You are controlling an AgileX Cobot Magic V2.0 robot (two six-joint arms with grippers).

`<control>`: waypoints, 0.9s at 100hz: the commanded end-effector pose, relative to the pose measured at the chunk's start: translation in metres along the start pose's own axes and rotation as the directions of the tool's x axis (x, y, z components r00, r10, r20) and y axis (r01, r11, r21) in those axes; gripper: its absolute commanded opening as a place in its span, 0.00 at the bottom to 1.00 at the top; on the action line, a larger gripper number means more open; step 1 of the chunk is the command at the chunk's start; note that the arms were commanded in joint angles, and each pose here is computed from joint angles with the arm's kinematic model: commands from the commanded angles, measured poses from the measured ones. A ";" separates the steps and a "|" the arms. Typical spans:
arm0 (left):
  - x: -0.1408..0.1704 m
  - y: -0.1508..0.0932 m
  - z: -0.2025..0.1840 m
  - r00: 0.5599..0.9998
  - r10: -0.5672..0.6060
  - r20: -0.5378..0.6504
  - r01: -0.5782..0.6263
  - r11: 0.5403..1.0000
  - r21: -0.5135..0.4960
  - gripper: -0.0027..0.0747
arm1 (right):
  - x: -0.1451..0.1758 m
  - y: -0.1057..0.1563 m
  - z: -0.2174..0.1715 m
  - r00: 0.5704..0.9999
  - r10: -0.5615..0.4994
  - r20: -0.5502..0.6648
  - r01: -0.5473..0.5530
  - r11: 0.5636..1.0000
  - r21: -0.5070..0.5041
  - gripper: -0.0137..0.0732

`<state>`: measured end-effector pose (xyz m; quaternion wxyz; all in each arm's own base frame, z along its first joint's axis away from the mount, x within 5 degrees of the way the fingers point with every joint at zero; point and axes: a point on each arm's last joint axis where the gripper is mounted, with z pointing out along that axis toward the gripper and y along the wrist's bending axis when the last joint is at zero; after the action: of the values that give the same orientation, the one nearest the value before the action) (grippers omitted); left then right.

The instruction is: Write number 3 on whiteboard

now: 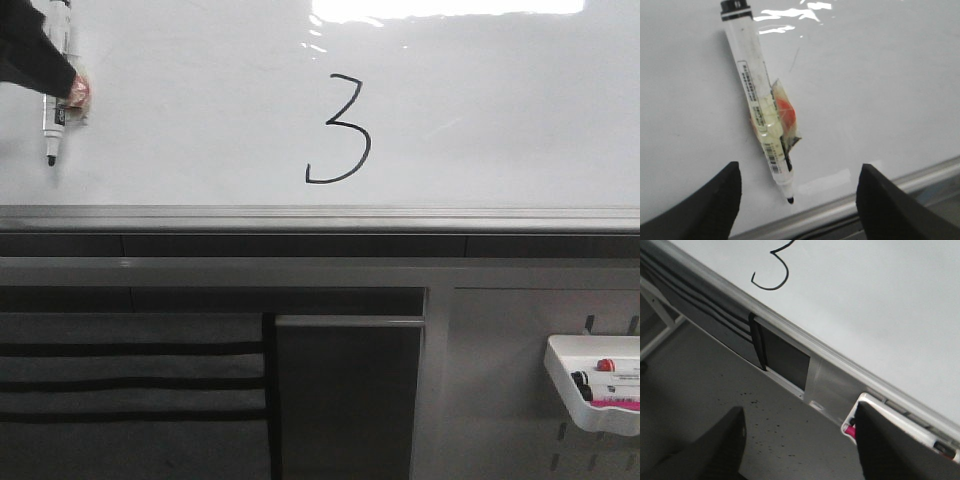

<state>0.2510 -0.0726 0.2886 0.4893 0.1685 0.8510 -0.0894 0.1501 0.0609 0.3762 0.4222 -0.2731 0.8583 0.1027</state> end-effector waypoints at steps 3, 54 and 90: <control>-0.015 0.000 -0.041 0.997 0.049 0.053 -0.050 0.999 0.012 0.63 | -0.008 -0.007 -0.017 0.977 0.188 0.106 -0.195 0.978 0.069 0.64; 0.024 0.008 -0.165 0.970 0.018 0.244 0.049 0.963 -0.266 0.33 | 0.052 -0.003 -0.030 0.891 0.190 0.411 -0.291 0.936 0.197 0.19; 0.061 0.004 -0.160 0.922 -0.024 0.386 0.139 0.952 -0.273 0.01 | 0.084 0.006 -0.031 0.877 0.121 0.464 -0.254 0.938 0.235 0.08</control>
<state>0.0938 -0.0078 0.3055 0.6213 0.0632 0.7810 -0.0050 0.0822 0.0228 0.3189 0.5935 -0.0981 0.7941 0.0867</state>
